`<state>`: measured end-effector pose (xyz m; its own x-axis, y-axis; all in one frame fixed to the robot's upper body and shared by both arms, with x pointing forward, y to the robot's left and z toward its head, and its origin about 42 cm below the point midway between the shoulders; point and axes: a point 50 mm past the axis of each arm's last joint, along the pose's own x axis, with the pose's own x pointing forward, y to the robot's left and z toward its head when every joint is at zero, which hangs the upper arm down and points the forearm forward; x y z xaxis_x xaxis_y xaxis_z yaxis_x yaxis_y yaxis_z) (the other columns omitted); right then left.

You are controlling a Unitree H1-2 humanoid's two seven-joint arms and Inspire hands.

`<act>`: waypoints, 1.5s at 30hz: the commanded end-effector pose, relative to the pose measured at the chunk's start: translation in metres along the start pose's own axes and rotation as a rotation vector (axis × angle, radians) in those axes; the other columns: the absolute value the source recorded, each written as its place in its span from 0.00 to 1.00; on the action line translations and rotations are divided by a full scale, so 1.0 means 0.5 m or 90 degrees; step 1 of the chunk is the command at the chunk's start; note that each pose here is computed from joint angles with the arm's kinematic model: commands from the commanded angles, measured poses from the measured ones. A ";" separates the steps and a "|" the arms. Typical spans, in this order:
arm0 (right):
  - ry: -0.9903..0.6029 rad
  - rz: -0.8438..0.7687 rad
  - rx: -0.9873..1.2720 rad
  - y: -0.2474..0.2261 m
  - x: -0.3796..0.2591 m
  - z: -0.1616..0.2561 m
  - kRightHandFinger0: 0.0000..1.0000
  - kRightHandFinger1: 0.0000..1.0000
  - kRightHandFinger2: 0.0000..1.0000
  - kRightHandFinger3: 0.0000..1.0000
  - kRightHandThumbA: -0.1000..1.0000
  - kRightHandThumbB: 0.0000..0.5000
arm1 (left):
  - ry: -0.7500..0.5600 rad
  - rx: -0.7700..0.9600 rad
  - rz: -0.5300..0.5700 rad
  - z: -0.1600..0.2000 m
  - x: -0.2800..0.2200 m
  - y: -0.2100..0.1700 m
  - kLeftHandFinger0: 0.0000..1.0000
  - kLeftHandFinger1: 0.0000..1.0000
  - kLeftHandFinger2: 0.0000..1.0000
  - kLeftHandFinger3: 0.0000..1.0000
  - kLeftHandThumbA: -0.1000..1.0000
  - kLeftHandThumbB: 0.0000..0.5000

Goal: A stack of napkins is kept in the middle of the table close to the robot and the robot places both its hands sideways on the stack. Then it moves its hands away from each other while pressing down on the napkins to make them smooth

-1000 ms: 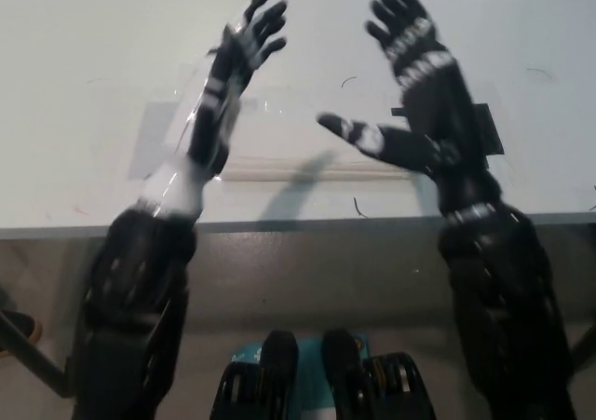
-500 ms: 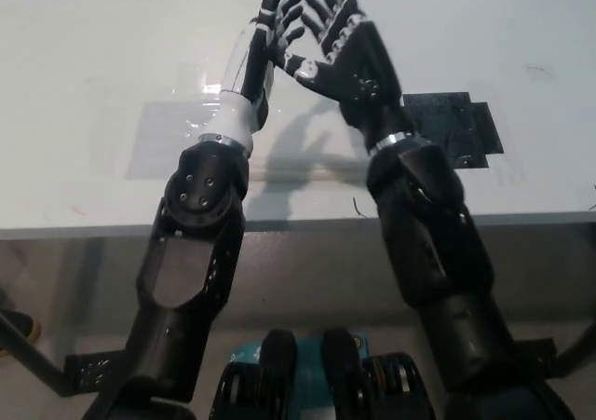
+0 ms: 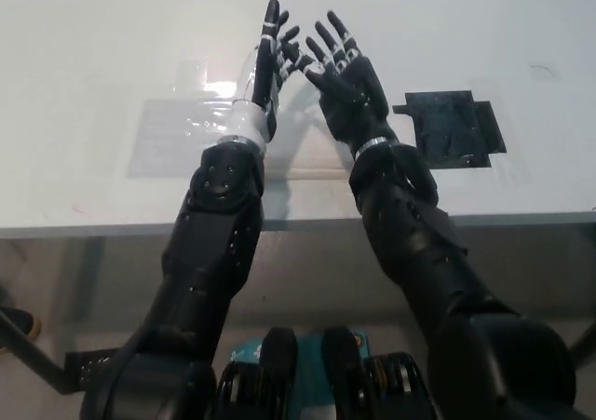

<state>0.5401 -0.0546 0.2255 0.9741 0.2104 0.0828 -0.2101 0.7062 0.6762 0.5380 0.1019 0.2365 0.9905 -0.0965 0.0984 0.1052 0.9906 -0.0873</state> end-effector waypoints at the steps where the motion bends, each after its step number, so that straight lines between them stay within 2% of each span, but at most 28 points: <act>1: -0.046 0.022 0.047 0.030 0.029 0.050 1.00 1.00 1.00 1.00 1.00 0.77 | -0.069 -0.016 -0.005 0.069 0.034 -0.029 1.00 1.00 1.00 1.00 1.00 0.75; 3: -0.036 0.005 0.063 0.015 0.027 0.050 1.00 1.00 1.00 1.00 1.00 0.82 | -0.063 -0.003 -0.008 0.067 0.038 -0.031 1.00 1.00 1.00 1.00 1.00 0.75; 6: -0.035 -0.011 0.082 -0.005 0.024 0.052 1.00 1.00 1.00 1.00 1.00 0.82 | -0.053 0.004 -0.012 0.065 0.044 -0.035 1.00 1.00 1.00 1.00 1.00 0.73; 10: -0.022 -0.037 0.093 -0.036 0.011 0.035 1.00 1.00 1.00 1.00 1.00 0.82 | -0.027 -0.001 -0.026 0.046 0.041 -0.046 1.00 1.00 1.00 1.00 1.00 0.79; 11: -0.015 -0.048 0.098 -0.050 0.000 0.018 1.00 1.00 1.00 1.00 1.00 0.81 | -0.023 0.014 -0.032 0.033 0.037 -0.051 1.00 1.00 1.00 1.00 1.00 0.76; 15: 0.011 -0.063 0.071 -0.076 -0.023 -0.018 1.00 1.00 1.00 1.00 1.00 0.79 | 0.003 0.030 -0.040 0.000 0.026 -0.054 1.00 1.00 1.00 1.00 1.00 0.75; 17: 0.033 -0.078 0.066 -0.097 -0.043 -0.047 1.00 1.00 1.00 1.00 1.00 0.77 | 0.032 0.013 -0.041 -0.032 0.013 -0.053 1.00 1.00 1.00 1.00 1.00 0.79; 18: 0.046 -0.093 0.067 -0.110 -0.054 -0.062 1.00 1.00 1.00 1.00 1.00 0.82 | 0.042 0.010 -0.039 -0.050 0.005 -0.052 1.00 1.00 1.00 1.00 1.00 0.80; 19: 0.055 -0.101 0.070 -0.121 -0.063 -0.073 1.00 1.00 1.00 1.00 1.00 0.83 | 0.050 0.007 -0.036 -0.065 -0.003 -0.051 1.00 1.00 1.00 1.00 1.00 0.78; 20: 0.063 -0.112 0.070 -0.132 -0.072 -0.083 1.00 1.00 1.00 1.00 1.00 0.80 | 0.057 0.001 -0.034 -0.082 -0.013 -0.051 1.00 1.00 1.00 1.00 1.00 0.71; 23: 0.081 -0.124 0.064 -0.151 -0.091 -0.103 1.00 1.00 1.00 1.00 1.00 0.77 | 0.077 -0.009 -0.029 -0.128 -0.041 -0.047 1.00 1.00 1.00 1.00 1.00 0.71; 24: 0.080 -0.125 0.067 -0.151 -0.093 -0.107 1.00 1.00 1.00 1.00 1.00 0.77 | 0.087 -0.019 -0.023 -0.140 -0.048 -0.046 1.00 1.00 1.00 1.00 1.00 0.83; 26: 0.082 -0.123 0.056 -0.155 -0.098 -0.112 1.00 1.00 1.00 1.00 1.00 0.75 | 0.100 -0.030 -0.016 -0.166 -0.065 -0.047 1.00 1.00 1.00 1.00 1.00 0.84; 30: 0.098 -0.124 0.042 -0.156 -0.111 -0.134 1.00 1.00 1.00 1.00 1.00 0.79 | 0.115 -0.031 -0.014 -0.199 -0.090 -0.050 1.00 1.00 1.00 1.00 1.00 0.88; 34: 0.116 -0.128 0.018 -0.167 -0.122 -0.146 1.00 1.00 1.00 1.00 1.00 0.74 | 0.119 -0.022 -0.016 -0.218 -0.105 -0.045 1.00 1.00 1.00 1.00 1.00 0.85; 38: 0.112 -0.123 -0.008 -0.174 -0.117 -0.131 1.00 1.00 1.00 1.00 1.00 0.75 | 0.123 -0.021 -0.011 -0.219 -0.103 -0.029 1.00 1.00 1.00 1.00 1.00 0.87; 41: 0.094 -0.133 -0.025 -0.184 -0.107 -0.104 1.00 1.00 1.00 1.00 1.00 0.76 | 0.108 -0.010 -0.008 -0.208 -0.095 -0.010 1.00 1.00 1.00 1.00 1.00 0.84; 45: 0.069 -0.136 -0.048 -0.199 -0.098 -0.071 1.00 1.00 1.00 1.00 1.00 0.75 | 0.097 0.006 -0.011 -0.196 -0.085 0.009 1.00 1.00 1.00 1.00 1.00 0.89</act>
<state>0.5154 -0.0881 0.1481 0.9834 0.1709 -0.0612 -0.0874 0.7413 0.6654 0.5103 0.0854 0.1541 0.9929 -0.1178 0.0153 0.1188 0.9869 -0.1095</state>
